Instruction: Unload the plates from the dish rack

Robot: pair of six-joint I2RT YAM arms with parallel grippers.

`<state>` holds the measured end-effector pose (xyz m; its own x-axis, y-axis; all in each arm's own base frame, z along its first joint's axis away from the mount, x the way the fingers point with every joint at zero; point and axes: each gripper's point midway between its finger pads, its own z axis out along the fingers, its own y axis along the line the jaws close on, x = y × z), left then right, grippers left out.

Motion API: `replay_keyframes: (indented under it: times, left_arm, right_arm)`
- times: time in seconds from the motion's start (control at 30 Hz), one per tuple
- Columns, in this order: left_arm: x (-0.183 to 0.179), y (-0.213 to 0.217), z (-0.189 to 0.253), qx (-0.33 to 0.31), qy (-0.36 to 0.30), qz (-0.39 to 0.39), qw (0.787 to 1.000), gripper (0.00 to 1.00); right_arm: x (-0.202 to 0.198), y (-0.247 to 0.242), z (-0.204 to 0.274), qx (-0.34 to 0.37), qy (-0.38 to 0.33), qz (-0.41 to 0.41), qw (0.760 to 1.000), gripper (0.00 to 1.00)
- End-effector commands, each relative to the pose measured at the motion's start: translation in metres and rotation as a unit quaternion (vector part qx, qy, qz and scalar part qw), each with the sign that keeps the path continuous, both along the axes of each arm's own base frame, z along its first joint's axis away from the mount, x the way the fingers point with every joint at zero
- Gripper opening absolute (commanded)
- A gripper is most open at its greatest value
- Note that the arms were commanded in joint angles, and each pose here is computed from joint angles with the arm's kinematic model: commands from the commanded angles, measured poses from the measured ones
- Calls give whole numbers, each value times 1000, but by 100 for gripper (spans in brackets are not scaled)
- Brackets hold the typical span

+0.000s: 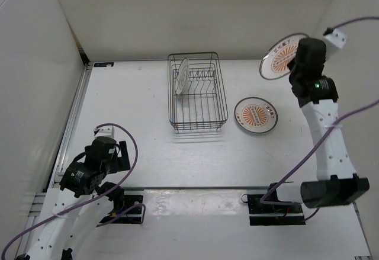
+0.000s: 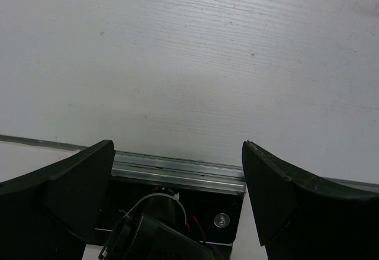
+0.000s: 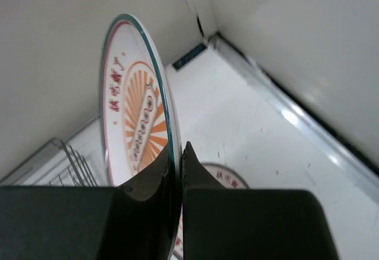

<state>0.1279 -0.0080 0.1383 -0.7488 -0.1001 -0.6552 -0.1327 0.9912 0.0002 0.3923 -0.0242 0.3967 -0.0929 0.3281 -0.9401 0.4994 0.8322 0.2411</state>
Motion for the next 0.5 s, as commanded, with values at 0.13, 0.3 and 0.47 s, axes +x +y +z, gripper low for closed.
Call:
replay_keyframes:
  times: [0.13, 0.3, 0.47]
  left_arm:
    - [1, 4, 5, 4, -12, 15, 1000, 100]
    - [1, 4, 4, 7, -8, 14, 1000, 100]
    - [1, 5, 4, 6, -9, 14, 1000, 100]
  right_arm:
    - [-23, 17, -165, 226, 109, 57, 966, 0]
    - [-30, 19, -218, 271, 106, 72, 954, 0]
    - [-30, 21, -243, 291, 107, 88, 947, 0]
